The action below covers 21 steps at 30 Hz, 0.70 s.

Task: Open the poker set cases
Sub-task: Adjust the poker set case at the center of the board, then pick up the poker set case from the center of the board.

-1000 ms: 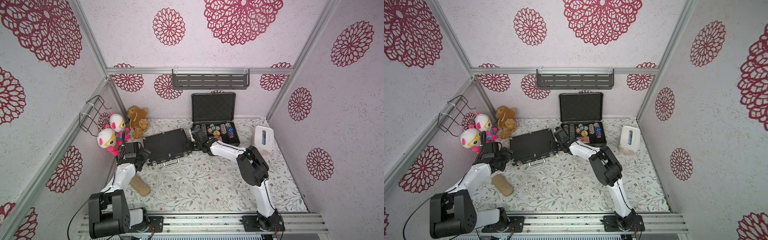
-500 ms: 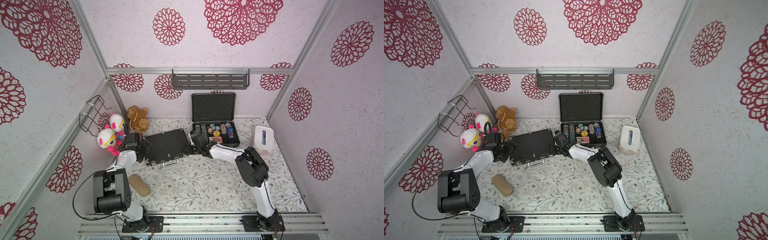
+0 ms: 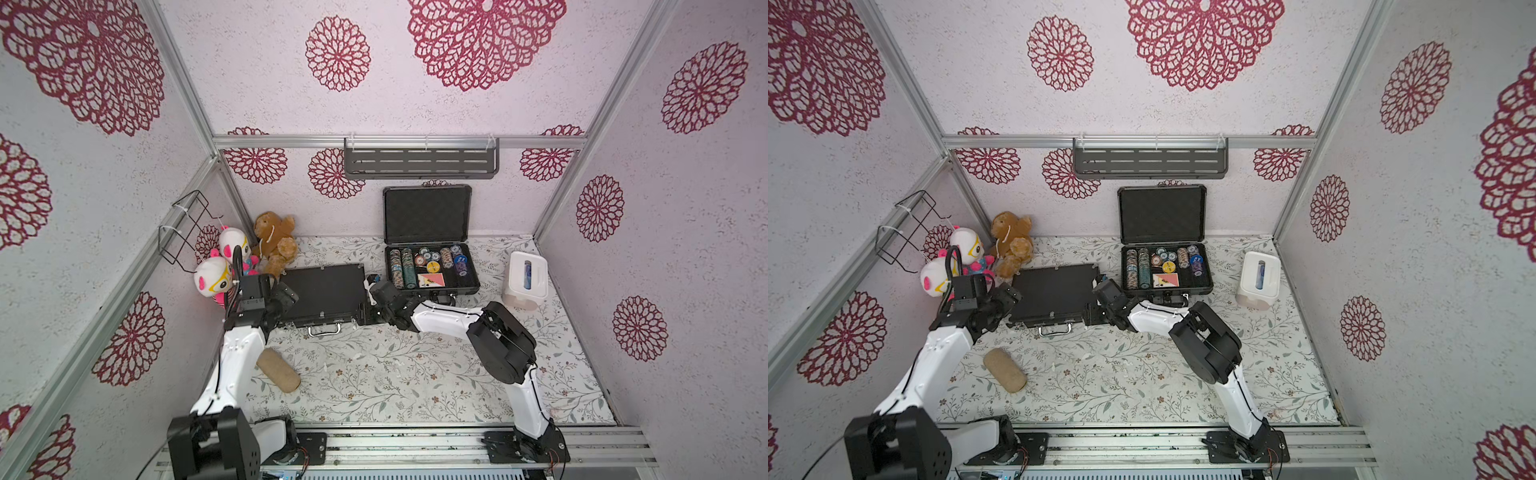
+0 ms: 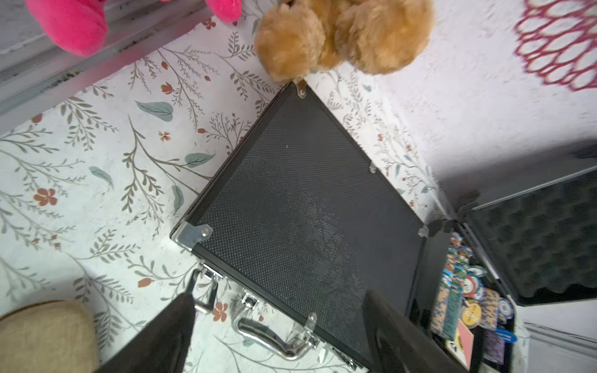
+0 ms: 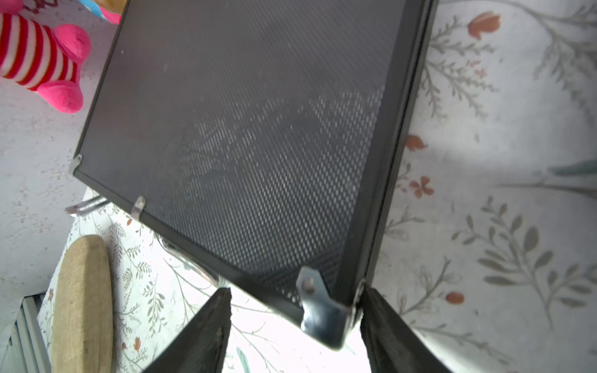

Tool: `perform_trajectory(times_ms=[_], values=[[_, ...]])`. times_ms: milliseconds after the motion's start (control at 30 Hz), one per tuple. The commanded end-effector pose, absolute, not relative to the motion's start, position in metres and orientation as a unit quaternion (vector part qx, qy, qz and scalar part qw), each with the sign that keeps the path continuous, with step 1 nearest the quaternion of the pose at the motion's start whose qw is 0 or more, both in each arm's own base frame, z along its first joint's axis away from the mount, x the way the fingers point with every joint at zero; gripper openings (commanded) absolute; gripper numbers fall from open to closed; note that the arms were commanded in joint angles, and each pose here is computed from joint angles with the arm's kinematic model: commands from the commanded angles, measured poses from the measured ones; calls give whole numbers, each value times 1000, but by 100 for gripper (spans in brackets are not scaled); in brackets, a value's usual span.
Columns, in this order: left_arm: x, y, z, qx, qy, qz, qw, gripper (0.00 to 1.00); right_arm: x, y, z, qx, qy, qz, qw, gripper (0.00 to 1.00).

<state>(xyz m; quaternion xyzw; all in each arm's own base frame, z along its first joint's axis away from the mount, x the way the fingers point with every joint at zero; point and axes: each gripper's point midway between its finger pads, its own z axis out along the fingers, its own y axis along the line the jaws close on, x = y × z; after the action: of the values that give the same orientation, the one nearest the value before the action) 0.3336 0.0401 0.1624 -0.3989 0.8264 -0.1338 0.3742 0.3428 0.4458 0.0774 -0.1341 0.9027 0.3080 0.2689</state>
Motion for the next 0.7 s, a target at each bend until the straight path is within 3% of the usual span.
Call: perform_trajectory(times_ms=[0, 200, 267, 300, 467, 667], values=[[323, 22, 153, -417, 802, -188, 385, 85, 348, 436, 125, -105, 883, 337, 310, 66], [304, -10, 131, -406, 786, -266, 384, 84, 349, 400, 138, -68, 868, 353, 342, 69], [297, -15, 121, -397, 796, -265, 372, 83, 351, 384, 135, -58, 875, 321, 358, 92], [293, -17, 114, -395, 803, -261, 363, 83, 353, 376, 130, -58, 881, 300, 360, 99], [283, -21, 75, -405, 814, -256, 329, 79, 368, 335, 112, -16, 902, 245, 355, 99], [297, -27, 61, -398, 808, -274, 337, 78, 380, 290, 126, 41, 886, 238, 397, 99]])
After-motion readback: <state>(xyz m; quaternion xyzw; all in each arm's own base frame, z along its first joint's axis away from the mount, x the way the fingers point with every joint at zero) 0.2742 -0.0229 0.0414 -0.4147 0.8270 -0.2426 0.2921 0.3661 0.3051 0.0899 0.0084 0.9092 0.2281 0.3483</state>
